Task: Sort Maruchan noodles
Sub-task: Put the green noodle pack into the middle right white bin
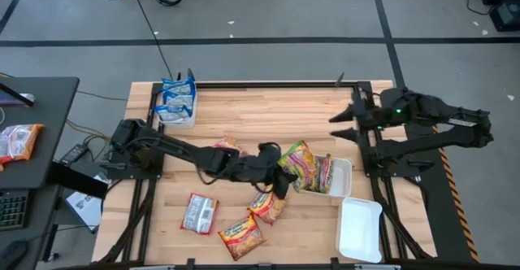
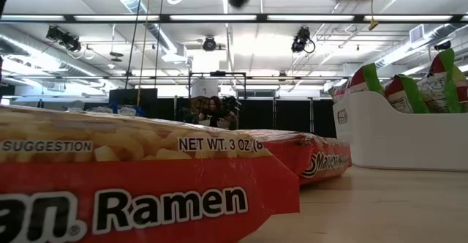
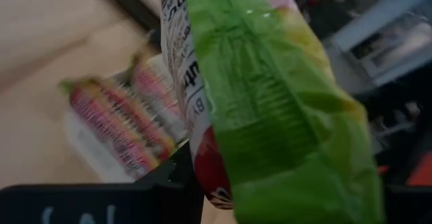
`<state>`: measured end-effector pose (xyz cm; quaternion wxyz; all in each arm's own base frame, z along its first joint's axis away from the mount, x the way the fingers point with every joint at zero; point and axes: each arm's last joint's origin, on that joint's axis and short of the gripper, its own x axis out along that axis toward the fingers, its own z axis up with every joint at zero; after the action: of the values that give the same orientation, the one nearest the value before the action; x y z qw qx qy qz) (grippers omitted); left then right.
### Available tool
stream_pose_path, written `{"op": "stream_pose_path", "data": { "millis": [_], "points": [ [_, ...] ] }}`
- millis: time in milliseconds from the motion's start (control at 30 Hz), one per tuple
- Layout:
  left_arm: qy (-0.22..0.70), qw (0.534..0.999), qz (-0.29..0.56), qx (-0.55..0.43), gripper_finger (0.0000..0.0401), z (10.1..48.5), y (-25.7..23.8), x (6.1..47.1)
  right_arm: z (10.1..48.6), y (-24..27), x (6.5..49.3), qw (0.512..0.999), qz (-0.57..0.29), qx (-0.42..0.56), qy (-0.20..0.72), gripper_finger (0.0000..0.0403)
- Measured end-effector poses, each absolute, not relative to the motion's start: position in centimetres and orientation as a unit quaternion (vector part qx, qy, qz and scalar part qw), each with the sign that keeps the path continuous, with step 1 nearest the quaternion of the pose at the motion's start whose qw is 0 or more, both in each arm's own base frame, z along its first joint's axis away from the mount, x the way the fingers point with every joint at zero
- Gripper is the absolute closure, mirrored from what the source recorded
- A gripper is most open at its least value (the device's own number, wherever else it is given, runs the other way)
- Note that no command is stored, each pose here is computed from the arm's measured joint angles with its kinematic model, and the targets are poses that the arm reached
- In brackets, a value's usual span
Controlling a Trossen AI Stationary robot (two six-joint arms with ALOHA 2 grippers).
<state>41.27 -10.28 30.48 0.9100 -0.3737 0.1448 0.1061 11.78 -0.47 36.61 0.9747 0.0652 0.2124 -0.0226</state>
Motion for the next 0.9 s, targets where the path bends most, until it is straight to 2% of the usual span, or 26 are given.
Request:
{"op": "stream_pose_path", "data": {
  "millis": [100,200,267,400,733,900],
  "points": [
    [0.149,0.897,0.114,-0.4,0.0271,29.7,-9.7,43.1,37.1,-0.3,10.1,0.959,-0.014,0.039,0.281,0.019],
    [0.12,0.901,0.097,-0.405,0.0271,31.5,-9.8,45.2,37.0,-0.2,8.9,0.937,-0.011,0.033,0.347,0.019],
    [0.13,0.906,0.093,-0.391,0.0271,32.5,-10.1,46.3,36.3,-0.1,8.3,0.918,-0.008,0.051,0.392,0.019],
    [0.173,0.908,0.108,-0.366,0.0271,32.9,-10.3,47.8,34.9,0.0,7.6,0.9,-0.012,0.103,0.423,0.019],
    [0.201,0.873,0.094,-0.434,0.0271,33.1,-11.6,47.7,32.0,0.2,5.2,0.916,-0.008,0.16,0.368,0.019],
    [0.198,0.806,0.176,-0.53,0.0271,30.9,-11.8,48.2,34.0,0.4,5.4,0.954,0.053,0.149,0.255,0.019]
  ]
}}
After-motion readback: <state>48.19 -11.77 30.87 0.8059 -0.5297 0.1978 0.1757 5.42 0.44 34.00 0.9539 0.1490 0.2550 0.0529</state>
